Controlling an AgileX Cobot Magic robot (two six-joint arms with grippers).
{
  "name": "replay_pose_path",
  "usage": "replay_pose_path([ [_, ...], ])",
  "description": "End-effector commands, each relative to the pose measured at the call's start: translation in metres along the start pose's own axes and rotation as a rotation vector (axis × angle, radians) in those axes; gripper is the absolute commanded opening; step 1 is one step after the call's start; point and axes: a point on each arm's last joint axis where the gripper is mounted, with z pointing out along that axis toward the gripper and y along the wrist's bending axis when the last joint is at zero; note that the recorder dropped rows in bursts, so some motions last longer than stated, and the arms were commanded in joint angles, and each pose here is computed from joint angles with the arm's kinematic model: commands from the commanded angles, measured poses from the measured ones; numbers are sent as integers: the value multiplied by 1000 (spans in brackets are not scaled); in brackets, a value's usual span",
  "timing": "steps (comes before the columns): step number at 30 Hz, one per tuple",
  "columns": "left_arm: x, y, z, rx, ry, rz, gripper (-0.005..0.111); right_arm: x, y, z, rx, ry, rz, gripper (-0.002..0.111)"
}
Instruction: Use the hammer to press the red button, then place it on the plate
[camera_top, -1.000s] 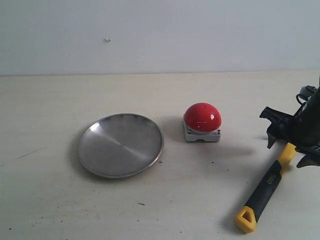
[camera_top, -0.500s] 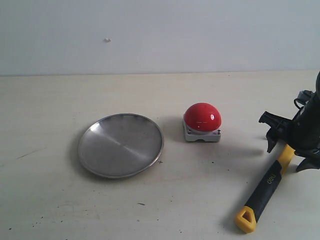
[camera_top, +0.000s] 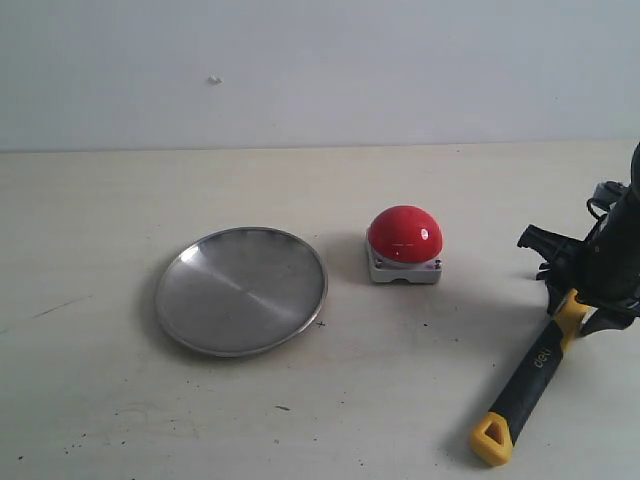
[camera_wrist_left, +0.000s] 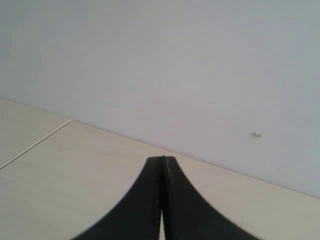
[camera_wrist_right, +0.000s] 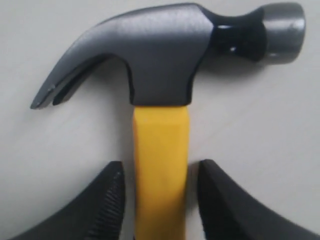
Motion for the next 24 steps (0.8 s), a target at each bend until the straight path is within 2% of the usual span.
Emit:
replay_pose_path([
  [1,-1,0,0,4,-9,0,0,-1,-3,3,26,5,-39,6],
  [2,-1,0,0,4,-9,0,0,-1,-3,3,27,3,-54,1],
  [3,-1,0,0,4,-9,0,0,-1,-4,3,30,1,-73,0],
  [24,-1,0,0,4,-9,0,0,-13,10,-28,-46,-78,-228,0],
])
